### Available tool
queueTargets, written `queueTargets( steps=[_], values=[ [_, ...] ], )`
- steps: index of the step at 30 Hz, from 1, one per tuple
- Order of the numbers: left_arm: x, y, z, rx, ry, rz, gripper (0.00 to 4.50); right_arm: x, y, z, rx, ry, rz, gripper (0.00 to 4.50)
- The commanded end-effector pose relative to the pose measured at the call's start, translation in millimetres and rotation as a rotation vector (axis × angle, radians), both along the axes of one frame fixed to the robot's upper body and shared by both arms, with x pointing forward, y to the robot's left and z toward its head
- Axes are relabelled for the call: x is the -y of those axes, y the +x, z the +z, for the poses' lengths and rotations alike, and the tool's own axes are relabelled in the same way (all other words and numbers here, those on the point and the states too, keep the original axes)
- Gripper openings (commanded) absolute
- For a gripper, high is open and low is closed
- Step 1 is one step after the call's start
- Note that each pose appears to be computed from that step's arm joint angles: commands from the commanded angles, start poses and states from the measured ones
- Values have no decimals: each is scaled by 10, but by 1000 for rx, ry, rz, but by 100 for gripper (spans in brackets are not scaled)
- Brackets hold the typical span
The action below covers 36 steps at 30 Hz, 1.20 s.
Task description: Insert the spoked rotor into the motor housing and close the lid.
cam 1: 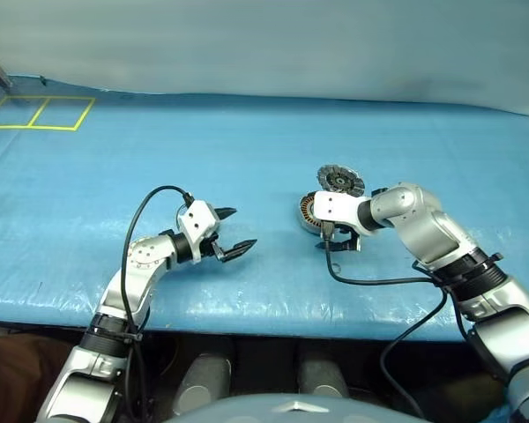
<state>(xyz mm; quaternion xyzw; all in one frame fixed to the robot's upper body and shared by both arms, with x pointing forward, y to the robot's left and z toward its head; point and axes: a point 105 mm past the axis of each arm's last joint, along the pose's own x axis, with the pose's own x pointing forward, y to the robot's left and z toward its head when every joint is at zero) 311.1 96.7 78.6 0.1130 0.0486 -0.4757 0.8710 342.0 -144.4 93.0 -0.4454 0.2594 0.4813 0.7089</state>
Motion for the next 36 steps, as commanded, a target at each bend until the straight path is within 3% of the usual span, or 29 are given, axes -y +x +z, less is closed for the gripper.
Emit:
queueTargets(
  steps=[1, 2, 4, 8, 13, 21, 31, 36],
  values=[
    [-33, 8, 162, 59, -8, 8, 450, -13, 23, 9, 7, -7, 6, 323],
    [-34, 6, 159, 57, -7, 8, 450, -18, 26, 1, 9, -4, 2, 290],
    [-35, 0, 151, 54, -5, 8, 450, -37, 25, -8, 11, 9, -4, 290],
    [-43, -18, 134, 46, -2, 9, 450, -77, -9, -43, 10, 32, -6, 228],
    [-90, -42, 111, 36, 9, 19, 450, -154, -55, -53, 23, 66, -5, 226],
    [-247, -54, 144, 39, 40, 56, 450, -670, -111, -63, 65, 178, 49, 225],
    [-322, -72, 177, 49, 52, 89, 450, -1027, -199, -217, 116, 49, 231, 225],
    [-309, -82, 175, 48, 45, 95, 450, -1225, -240, -186, 133, 57, 300, 225]
  ],
)
